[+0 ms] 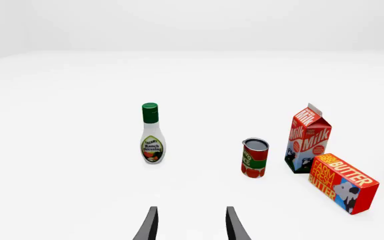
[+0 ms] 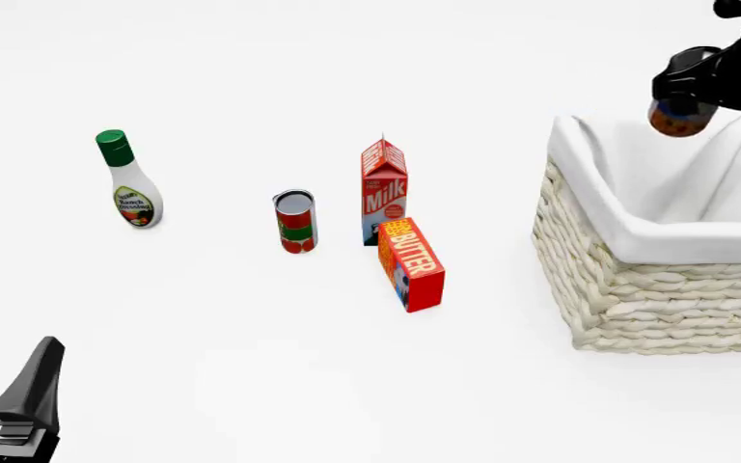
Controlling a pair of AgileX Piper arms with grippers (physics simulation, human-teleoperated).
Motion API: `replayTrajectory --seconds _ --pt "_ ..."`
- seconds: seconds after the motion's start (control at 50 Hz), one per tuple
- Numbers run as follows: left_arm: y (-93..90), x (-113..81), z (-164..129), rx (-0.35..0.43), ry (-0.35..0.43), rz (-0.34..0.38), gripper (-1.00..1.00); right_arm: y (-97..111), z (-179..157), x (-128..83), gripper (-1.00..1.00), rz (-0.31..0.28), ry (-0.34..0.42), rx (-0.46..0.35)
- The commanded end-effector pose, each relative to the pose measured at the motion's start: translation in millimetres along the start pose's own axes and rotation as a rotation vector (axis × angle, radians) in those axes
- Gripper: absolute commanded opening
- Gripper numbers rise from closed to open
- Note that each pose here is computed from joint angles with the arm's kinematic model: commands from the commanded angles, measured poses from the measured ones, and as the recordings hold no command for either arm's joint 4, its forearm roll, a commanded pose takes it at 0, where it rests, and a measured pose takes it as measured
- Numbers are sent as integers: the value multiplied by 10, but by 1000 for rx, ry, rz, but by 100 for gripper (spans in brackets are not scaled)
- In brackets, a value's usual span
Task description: Pick the alphabet soup and place it in the basket.
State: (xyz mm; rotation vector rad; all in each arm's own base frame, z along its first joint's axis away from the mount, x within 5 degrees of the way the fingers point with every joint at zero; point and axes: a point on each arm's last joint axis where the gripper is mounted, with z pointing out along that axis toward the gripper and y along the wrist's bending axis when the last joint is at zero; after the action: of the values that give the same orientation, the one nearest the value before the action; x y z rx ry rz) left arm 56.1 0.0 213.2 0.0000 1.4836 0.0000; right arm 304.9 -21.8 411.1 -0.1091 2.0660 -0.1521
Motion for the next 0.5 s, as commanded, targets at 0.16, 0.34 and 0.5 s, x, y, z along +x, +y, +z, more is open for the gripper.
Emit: replayTrajectory --seconds 0.16,0.34,0.5 --pt "0 0 0 0 0 0 100 -267 -53 32 -100 55 -24 85" --pt "0 0 0 0 0 0 100 -339 42 119 -100 67 -13 107" --pt "0 0 0 0 0 0 100 -274 183 252 -100 63 12 88"
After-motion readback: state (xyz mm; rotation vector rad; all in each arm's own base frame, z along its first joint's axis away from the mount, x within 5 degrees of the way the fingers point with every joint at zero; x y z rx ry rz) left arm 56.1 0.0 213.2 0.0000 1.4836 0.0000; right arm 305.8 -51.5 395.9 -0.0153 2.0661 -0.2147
